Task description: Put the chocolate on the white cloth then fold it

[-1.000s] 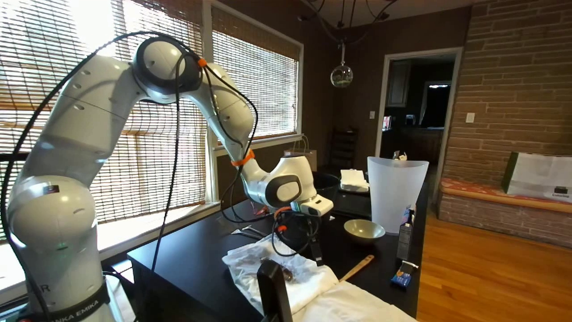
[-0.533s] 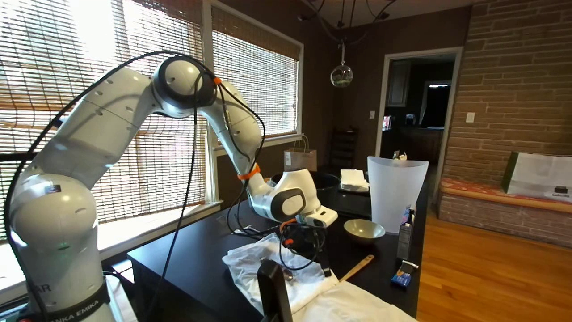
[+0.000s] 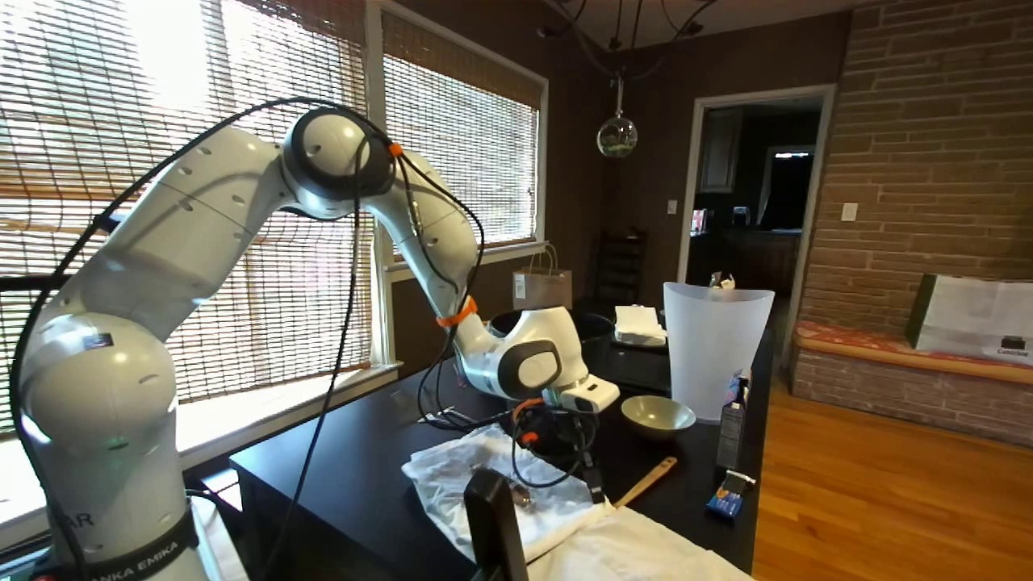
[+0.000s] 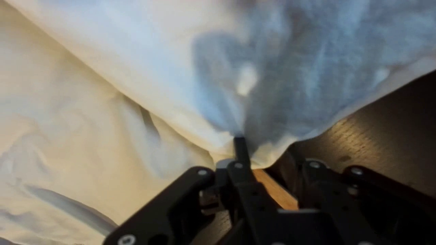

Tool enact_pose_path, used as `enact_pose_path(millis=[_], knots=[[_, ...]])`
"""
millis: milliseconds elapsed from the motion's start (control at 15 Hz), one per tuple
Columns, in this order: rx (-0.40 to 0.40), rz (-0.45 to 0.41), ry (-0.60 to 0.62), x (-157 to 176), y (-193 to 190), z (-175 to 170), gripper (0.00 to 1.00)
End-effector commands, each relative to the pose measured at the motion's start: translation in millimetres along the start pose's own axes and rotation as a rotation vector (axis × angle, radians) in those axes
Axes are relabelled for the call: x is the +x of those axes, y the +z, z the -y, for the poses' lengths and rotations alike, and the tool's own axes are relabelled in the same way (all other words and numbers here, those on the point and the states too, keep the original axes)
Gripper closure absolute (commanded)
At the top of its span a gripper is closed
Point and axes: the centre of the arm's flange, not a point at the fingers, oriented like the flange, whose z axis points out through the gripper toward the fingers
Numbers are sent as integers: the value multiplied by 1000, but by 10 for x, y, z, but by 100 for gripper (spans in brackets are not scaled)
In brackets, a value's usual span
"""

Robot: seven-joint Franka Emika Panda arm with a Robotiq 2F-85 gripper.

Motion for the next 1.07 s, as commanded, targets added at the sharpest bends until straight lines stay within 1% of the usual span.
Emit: enact_pose_path(millis=[0,200,333,467,667,1000], knots=[[-15,26,17,106,-92,2,97],[-25,65,26,138,-182,-15,100],[-26,85,31,175,-255,-27,97],[-24,108,37,200,-365,-50,97],[-11,139,49,227,-622,-117,98],[31,218,2,145,-1029,-185,97]])
